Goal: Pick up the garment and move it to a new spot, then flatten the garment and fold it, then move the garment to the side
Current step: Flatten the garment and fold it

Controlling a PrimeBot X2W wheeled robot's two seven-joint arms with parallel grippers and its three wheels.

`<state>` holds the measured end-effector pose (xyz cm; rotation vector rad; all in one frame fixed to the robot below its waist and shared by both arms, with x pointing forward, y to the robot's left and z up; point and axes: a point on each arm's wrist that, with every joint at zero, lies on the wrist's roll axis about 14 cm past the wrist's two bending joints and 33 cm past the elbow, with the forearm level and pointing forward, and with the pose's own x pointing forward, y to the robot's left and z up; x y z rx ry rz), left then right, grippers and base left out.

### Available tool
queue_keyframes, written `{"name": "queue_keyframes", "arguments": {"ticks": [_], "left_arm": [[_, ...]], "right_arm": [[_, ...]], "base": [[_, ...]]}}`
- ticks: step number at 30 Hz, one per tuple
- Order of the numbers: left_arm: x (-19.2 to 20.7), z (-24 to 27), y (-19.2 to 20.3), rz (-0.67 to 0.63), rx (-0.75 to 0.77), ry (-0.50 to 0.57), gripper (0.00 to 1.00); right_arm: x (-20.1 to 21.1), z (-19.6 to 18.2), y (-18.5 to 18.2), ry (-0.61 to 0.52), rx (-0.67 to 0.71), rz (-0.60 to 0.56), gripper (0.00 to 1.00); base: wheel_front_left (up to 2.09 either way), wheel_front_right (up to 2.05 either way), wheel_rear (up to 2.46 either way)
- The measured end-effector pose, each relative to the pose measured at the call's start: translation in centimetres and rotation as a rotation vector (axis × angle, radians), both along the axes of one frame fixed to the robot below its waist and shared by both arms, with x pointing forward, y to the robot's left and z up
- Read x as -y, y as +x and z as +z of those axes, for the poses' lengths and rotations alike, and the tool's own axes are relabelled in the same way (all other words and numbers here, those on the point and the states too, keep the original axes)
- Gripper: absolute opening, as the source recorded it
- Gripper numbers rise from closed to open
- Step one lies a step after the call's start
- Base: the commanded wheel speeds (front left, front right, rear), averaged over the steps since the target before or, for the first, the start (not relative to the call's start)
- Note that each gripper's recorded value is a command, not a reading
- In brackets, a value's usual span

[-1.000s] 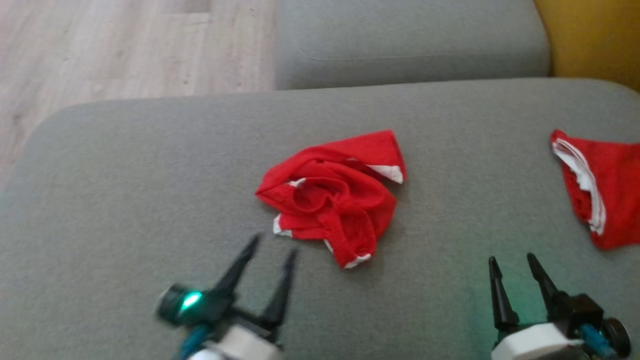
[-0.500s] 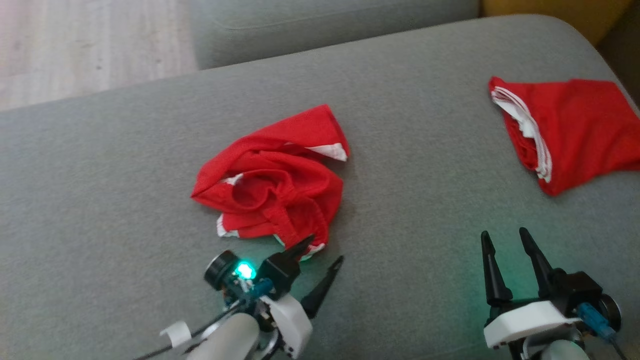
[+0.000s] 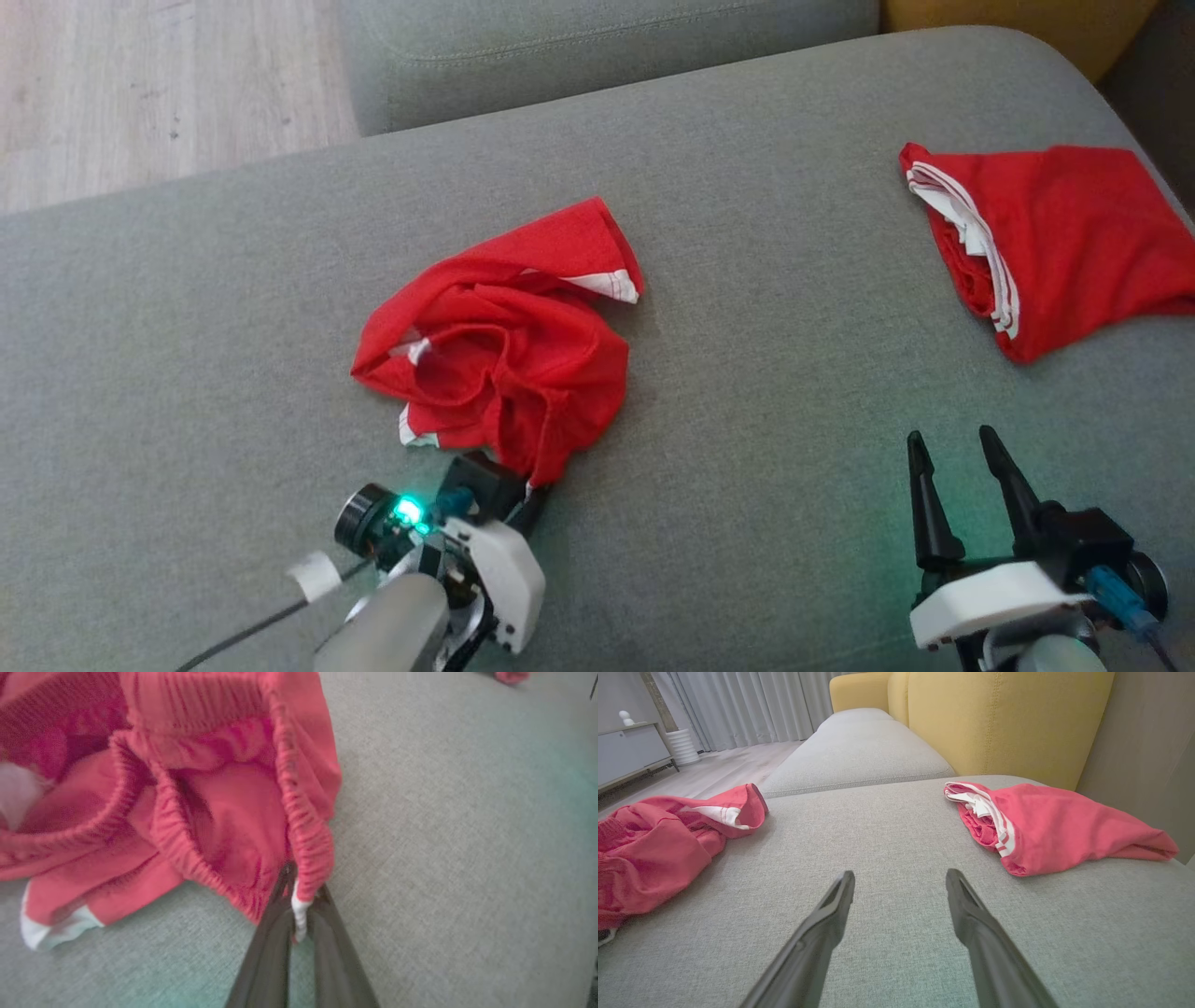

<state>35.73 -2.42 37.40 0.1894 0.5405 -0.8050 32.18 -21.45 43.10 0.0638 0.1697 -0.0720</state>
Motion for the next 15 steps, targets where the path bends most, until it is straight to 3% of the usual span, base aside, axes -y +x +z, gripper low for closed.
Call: {"name": "queue_keyframes", "arguments": {"ticks": [5,10,15], "left_arm": [[1.7,3.4,1.0,0.059,-0.026,-0.176,0.0],[5.2,11.9,3.5,0.028,0.02,-0.397,0.0],[6.9,20.6,6.5,-0.027,0.137,-0.523,0.0]], "right_arm": [[-0.2,0.2,0.0,0.001,0.006,0.006,1.0],[-0.4,0.2,-0.2,0.008,0.009,0.01,1.0],[-0.4,0.4,-0.7,0.028,0.016,0.0,1.0]], "base": [[0.0,0.0,0.0],[0.0,0.0,0.0],[0.0,0.0,0.0]]}}
